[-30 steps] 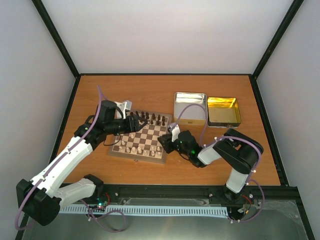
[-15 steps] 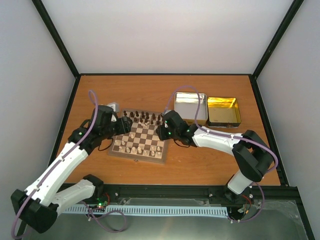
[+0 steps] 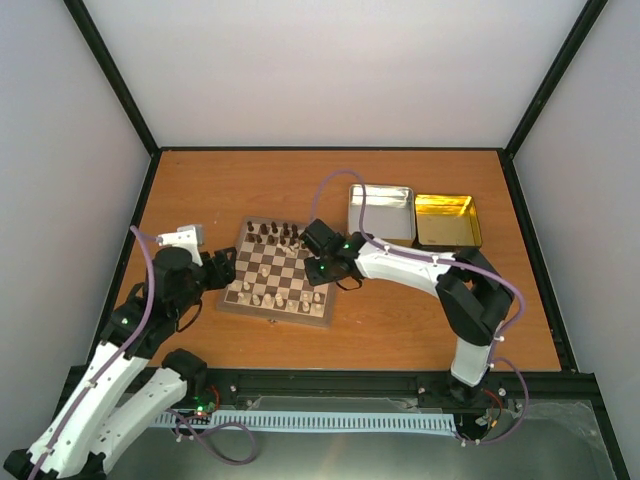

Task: Set up the chess pieces on the board
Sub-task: Pick up the chess piece from the chessboard, then place the chess piece on the chessboard.

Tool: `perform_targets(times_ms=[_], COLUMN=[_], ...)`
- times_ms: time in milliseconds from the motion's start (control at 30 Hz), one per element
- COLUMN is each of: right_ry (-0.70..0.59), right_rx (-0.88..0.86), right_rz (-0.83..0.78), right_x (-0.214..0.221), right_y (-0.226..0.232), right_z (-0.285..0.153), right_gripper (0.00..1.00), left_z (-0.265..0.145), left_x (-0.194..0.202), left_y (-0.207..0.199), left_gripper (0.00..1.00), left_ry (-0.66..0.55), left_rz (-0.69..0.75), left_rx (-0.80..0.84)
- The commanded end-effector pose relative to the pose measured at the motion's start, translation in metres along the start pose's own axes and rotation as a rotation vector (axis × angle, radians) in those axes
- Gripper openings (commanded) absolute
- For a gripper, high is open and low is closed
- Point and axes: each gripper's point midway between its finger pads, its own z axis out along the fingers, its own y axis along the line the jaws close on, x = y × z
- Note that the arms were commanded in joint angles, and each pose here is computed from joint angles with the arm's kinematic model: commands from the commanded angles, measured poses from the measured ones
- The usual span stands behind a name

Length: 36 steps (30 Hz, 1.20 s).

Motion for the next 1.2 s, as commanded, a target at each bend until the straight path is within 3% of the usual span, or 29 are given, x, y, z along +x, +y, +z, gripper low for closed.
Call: perform_targets(times_ms=[0, 567, 1167], right_ry=[0.051, 0.050, 0.126], right_rx=[0.089, 0.136, 0.001], right_rz=[-0.015, -0.050, -0.216], right_x=[0.007, -0.004, 0.020], right_y=[-0.005, 0.006, 0.070], right_z=[0.005, 0.014, 0.007], right_gripper=[0.36, 0.08, 0.08], left_z=[-0.013, -0.011, -0.009], left_x=[-0.019, -0.019, -0.018], left_y=[-0.006, -0.010, -0.012], left_gripper=[0.70, 0.71, 0.71], left_ry=[-0.101, -0.098, -0.089], left_rz=[0.030, 0.043, 0.047], left_rx=[0.045, 0.063, 0.070])
